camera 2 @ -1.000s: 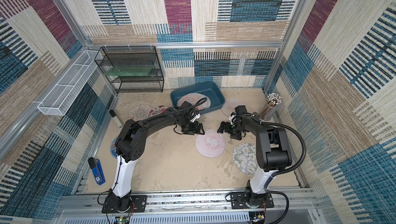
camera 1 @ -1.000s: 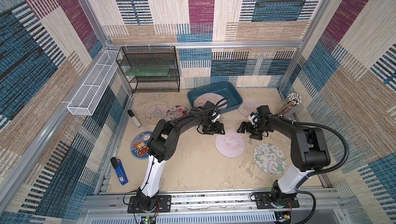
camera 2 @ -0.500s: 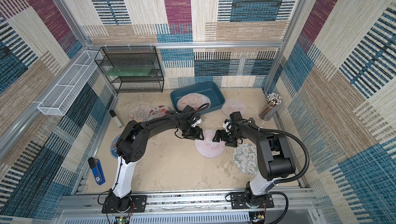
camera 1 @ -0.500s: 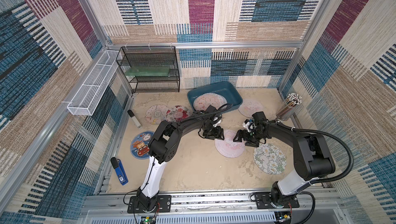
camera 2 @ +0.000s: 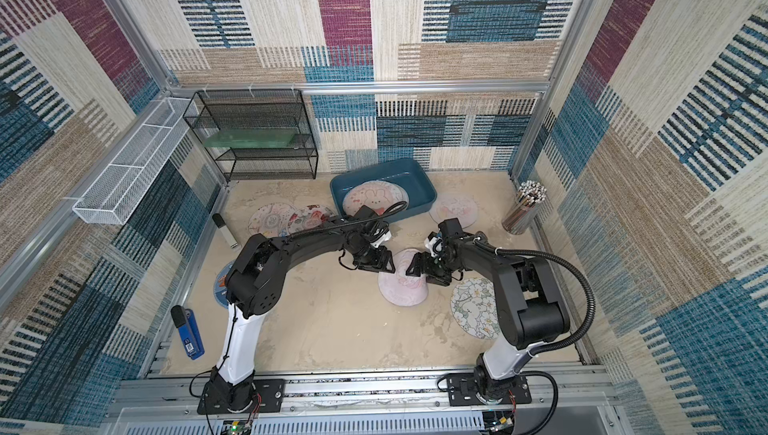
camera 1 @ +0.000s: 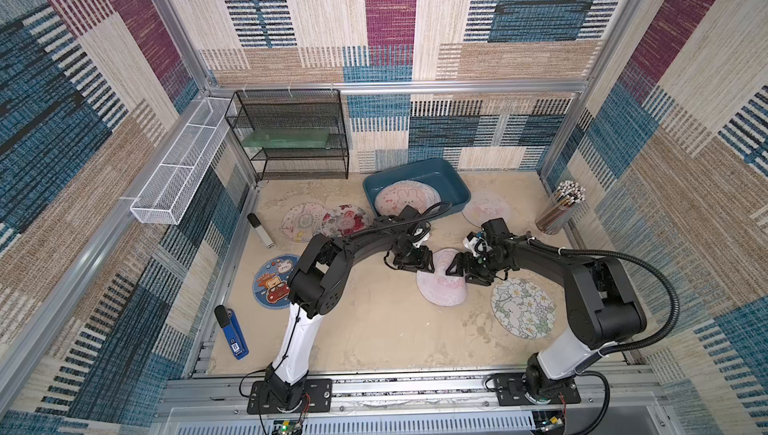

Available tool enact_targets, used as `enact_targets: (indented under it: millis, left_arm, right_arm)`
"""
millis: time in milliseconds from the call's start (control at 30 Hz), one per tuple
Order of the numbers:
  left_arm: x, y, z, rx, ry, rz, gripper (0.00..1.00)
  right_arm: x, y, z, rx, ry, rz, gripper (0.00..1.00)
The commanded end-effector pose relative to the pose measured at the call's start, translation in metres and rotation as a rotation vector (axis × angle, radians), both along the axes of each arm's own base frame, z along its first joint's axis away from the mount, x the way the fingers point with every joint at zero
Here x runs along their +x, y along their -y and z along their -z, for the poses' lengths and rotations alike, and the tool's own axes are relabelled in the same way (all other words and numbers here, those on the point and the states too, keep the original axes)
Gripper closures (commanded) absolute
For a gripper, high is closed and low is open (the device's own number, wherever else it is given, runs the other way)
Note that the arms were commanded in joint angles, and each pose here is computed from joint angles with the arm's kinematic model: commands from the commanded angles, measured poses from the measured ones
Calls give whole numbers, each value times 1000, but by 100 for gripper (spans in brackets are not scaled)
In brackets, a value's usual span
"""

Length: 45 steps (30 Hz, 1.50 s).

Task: Put the coasters into the storage box
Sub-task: Pick up the coaster from the center of the board.

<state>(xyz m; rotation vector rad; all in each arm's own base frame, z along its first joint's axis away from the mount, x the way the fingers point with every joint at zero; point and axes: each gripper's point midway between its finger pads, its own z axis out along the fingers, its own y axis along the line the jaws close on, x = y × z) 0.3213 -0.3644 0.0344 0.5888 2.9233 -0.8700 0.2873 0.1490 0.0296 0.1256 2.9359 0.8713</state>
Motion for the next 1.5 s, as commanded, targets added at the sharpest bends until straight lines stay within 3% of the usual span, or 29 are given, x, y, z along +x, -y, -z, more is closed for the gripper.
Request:
enact_targets:
  millis: [0, 233, 733, 1233, 1467]
  left_arm:
    - [-12, -16, 21, 96, -37, 10, 38]
    - [-11, -16, 20, 95, -35, 9, 38]
    - [-9, -19, 15, 91, -23, -13, 35]
    - [19, -51, -29, -32, 58, -165, 26]
    - [21, -75, -30, -58, 58, -229, 23]
  right_arm:
    - [-21, 26, 24, -158, -102, 39, 32]
    - [-13, 23, 15, -139, -74, 48, 55]
    - [0, 17, -9, -111, -18, 48, 81]
    - [58, 0, -95, -44, 158, 49, 84]
    - [100, -18, -155, 27, 297, 34, 84]
